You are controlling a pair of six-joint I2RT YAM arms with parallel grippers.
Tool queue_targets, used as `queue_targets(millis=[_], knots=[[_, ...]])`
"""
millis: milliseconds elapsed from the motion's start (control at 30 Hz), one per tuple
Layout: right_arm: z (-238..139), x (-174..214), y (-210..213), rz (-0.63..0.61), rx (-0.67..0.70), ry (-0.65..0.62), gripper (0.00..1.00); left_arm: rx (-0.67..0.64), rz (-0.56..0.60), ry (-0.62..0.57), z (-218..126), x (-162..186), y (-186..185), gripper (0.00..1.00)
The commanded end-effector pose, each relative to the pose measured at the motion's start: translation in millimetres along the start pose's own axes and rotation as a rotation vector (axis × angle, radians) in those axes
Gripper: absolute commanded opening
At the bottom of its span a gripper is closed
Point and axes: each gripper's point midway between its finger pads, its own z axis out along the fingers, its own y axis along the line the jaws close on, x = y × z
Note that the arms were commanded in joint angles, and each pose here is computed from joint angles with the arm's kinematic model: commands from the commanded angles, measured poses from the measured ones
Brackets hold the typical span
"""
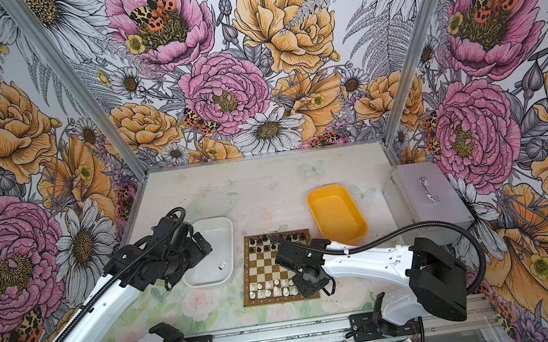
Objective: Set up the chess pieces on the board
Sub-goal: 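Lower the pawn onto the board square and open the right gripper, then raise the right gripper off the board while the left gripper descends into the white tray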
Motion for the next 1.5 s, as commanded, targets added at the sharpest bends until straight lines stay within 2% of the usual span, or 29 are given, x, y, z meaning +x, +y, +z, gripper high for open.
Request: queue_targets(millis=[0,167,367,533,667,800,967,1200,1333,1467], knots=[[-10.6,-9.4,1.0,-0.004,-0.005,-0.044,0.33,0.019,0.001,0.002,-4.4,0.5,1.5,0.99],[-15.2,-12.7,3.1,-0.004,-0.013,-0.057,0.35,0.021,0.000,0.003,-4.8,0.4,1.3,0.99],[-32.4,-19.8,6.3,0.004,-0.038,-0.105,0.43,0.012,0.005,0.000,-3.3,0.5,3.7,0.99],[-54.6,-30.1,8.3,0.014,-0.047,-0.158,0.46,-0.010,0.009,0.022,3.7,4.8,9.8,0.99],[-86.3,-40.6,8.1,0.030,-0.053,-0.226,0.51,-0.034,0.036,0.071,13.2,15.9,16.8,0.98],[-125.4,-55.6,5.9,0.043,-0.057,-0.318,0.56,-0.070,0.072,0.174,26.4,38.6,29.2,0.93],[-150.8,-79.0,1.1,0.062,-0.048,-0.378,0.56,-0.131,0.131,0.230,38.0,47.8,40.1,0.88],[-163.5,-108.2,-1.2,0.119,-0.065,-0.393,0.57,-0.233,0.260,0.279,59.7,35.8,31.7,0.83],[-164.6,-121.2,-3.7,0.148,-0.075,-0.385,0.57,-0.248,0.320,0.299,69.5,22.0,21.6,0.71],[-163.1,-131.9,-4.9,0.163,-0.074,-0.375,0.57,-0.222,0.399,0.334,81.9,16.5,8.9,0.65]])
